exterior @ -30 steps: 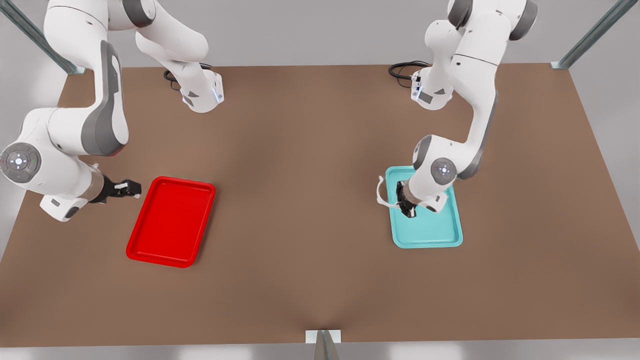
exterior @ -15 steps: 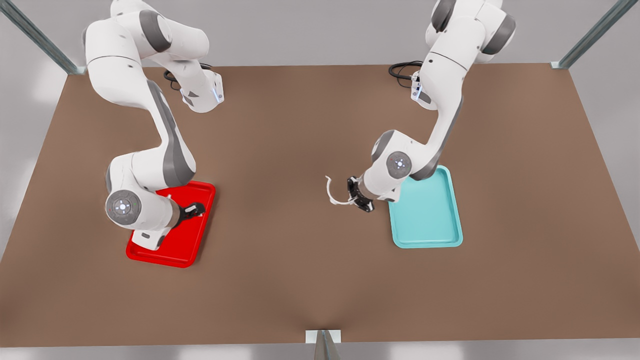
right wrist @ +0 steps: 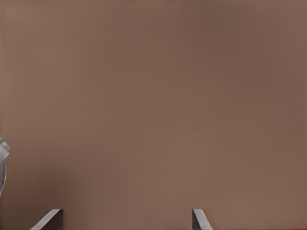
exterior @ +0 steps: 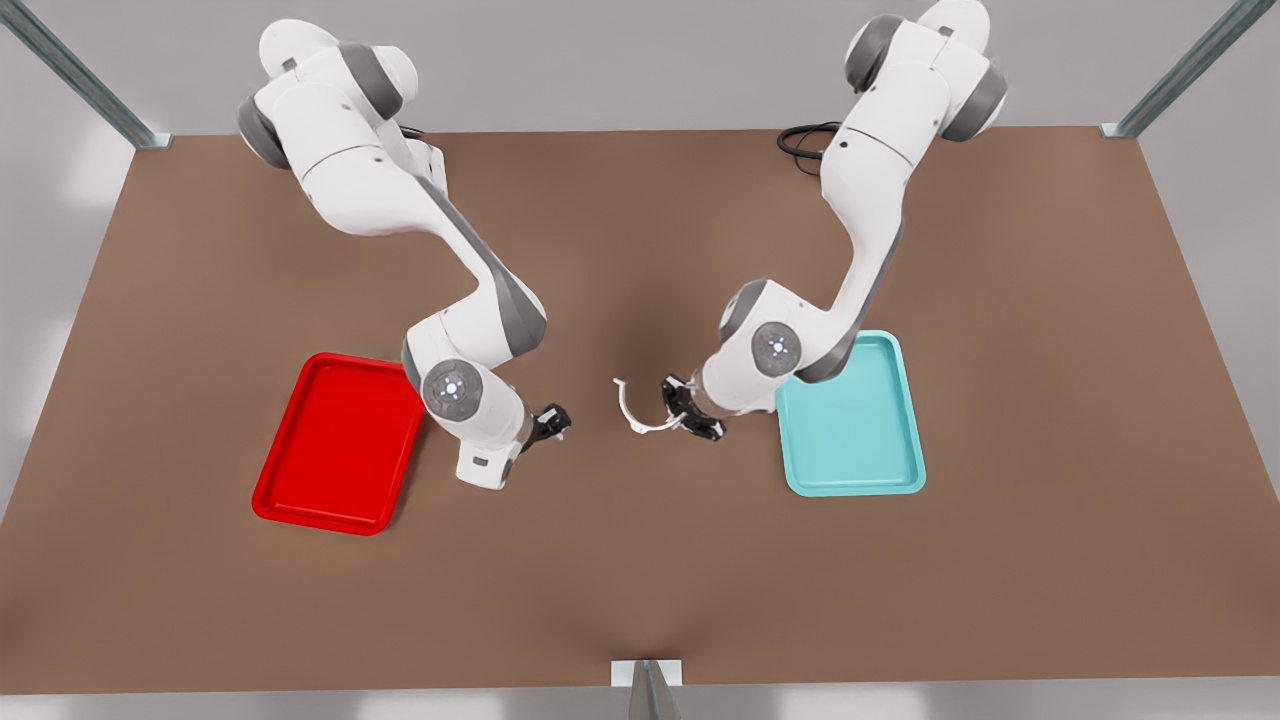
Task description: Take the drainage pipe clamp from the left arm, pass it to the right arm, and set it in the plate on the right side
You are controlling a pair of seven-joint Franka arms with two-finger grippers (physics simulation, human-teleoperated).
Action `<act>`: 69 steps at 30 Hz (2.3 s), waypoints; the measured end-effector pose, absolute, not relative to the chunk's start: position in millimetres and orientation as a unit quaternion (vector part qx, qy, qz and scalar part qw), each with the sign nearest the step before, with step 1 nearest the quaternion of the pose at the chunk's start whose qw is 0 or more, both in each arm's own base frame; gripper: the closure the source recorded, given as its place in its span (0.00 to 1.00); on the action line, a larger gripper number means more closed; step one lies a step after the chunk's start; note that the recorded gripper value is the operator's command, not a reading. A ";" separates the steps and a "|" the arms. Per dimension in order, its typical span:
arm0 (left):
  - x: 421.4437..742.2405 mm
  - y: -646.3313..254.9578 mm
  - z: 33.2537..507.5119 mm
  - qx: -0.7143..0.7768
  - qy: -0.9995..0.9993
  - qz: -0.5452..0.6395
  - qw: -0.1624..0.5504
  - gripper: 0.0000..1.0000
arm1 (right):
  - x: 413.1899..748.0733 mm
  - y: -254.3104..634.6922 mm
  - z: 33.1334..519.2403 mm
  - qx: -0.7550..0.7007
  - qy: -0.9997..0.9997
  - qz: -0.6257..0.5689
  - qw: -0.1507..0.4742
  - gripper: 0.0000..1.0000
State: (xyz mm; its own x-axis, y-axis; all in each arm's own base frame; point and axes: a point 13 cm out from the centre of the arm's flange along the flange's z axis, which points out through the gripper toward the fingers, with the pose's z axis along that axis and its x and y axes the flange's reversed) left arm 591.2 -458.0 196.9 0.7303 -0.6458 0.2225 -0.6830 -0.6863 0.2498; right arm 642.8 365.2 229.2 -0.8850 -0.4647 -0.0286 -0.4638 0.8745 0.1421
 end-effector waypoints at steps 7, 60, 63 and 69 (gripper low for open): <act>591.7 -477.8 204.8 0.926 -0.334 0.054 0.169 0.79 | 649.5 417.4 228.3 0.214 -0.970 -0.101 -0.051 0.00; 583.6 -499.1 217.1 0.917 -0.359 0.039 0.168 0.00 | 526.3 490.5 153.4 0.245 -0.965 -0.096 0.019 0.79; 590.6 -491.3 222.2 0.917 -0.366 0.041 0.154 0.00 | 529.1 488.5 154.8 0.244 -0.965 -0.095 0.017 0.79; 720.6 -244.2 357.7 0.941 -0.322 0.055 0.092 0.00 | 553.2 459.3 155.2 0.219 -0.971 -0.092 0.015 0.79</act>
State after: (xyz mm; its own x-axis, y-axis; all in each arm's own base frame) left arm 720.6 -244.2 357.7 0.7867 -0.5954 0.1630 -0.6157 -0.7758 0.1378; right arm 553.2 459.3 155.2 -0.9035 -0.4285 -0.0106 -0.4229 0.8870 0.1856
